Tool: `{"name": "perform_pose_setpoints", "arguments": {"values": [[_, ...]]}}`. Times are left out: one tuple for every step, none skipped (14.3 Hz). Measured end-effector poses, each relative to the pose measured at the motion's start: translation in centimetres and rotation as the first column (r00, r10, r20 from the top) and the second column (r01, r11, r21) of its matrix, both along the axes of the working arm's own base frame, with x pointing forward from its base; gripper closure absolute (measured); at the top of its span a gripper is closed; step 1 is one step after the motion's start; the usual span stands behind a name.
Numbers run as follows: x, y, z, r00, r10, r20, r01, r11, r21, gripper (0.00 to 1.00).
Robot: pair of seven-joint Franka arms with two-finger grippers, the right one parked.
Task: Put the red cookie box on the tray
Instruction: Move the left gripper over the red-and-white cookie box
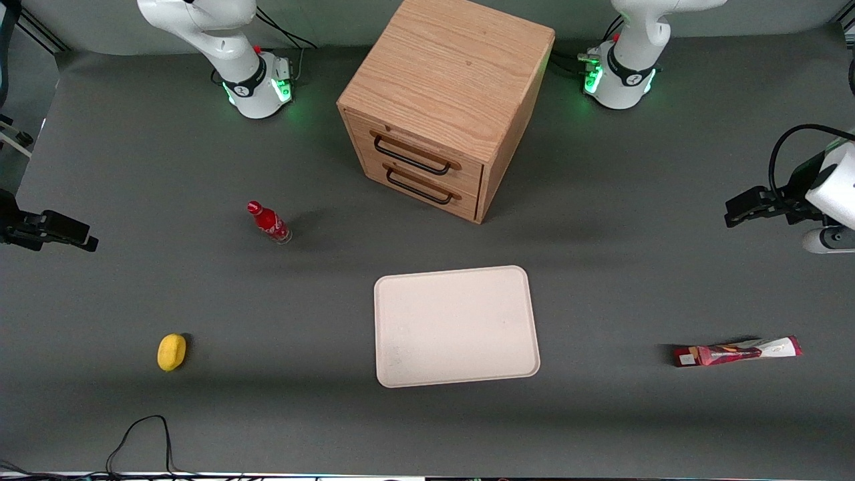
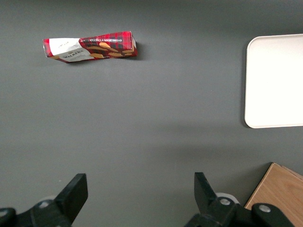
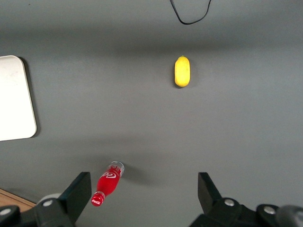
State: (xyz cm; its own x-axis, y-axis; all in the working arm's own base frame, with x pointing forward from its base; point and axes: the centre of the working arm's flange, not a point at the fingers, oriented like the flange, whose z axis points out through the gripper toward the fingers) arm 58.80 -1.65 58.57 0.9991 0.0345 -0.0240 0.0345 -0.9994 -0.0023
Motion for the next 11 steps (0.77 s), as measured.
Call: {"name": "perform_pose_setpoints", "arguments": {"values": [[-0.01,0.01,0.0,1.0,0.0,-0.001,0.0,1.0,0.0,0.0],[-0.04,0.03,-0.03,1.0,0.0,-0.003,0.0,1.0,0.0,0.0],[-0.09,0.07,-0.08,1.0,0.001,-0.009,-0.001,1.0,0.0,0.0],[-0.12,0.13,-0.09,1.0,0.002,-0.011,-0.002,1.0,0.001,0.0],[-0.12,0.2,-0.1,1.0,0.003,-0.011,-0.003,1.0,0.001,0.0],[-0.12,0.24,-0.09,1.0,0.004,-0.011,-0.004,1.0,0.001,0.0],[-0.11,0.29,-0.09,1.0,0.005,-0.011,-0.005,1.0,0.001,0.0],[-0.1,0.32,-0.09,1.0,0.005,-0.01,-0.005,1.0,0.001,0.0],[-0.03,0.33,-0.09,1.0,0.006,-0.008,-0.006,1.0,0.001,0.0],[0.19,0.4,-0.11,1.0,0.007,-0.004,-0.007,1.0,0.001,0.0],[0.7,0.63,-0.21,1.0,0.011,0.004,-0.011,1.0,0.0,0.0]]}}
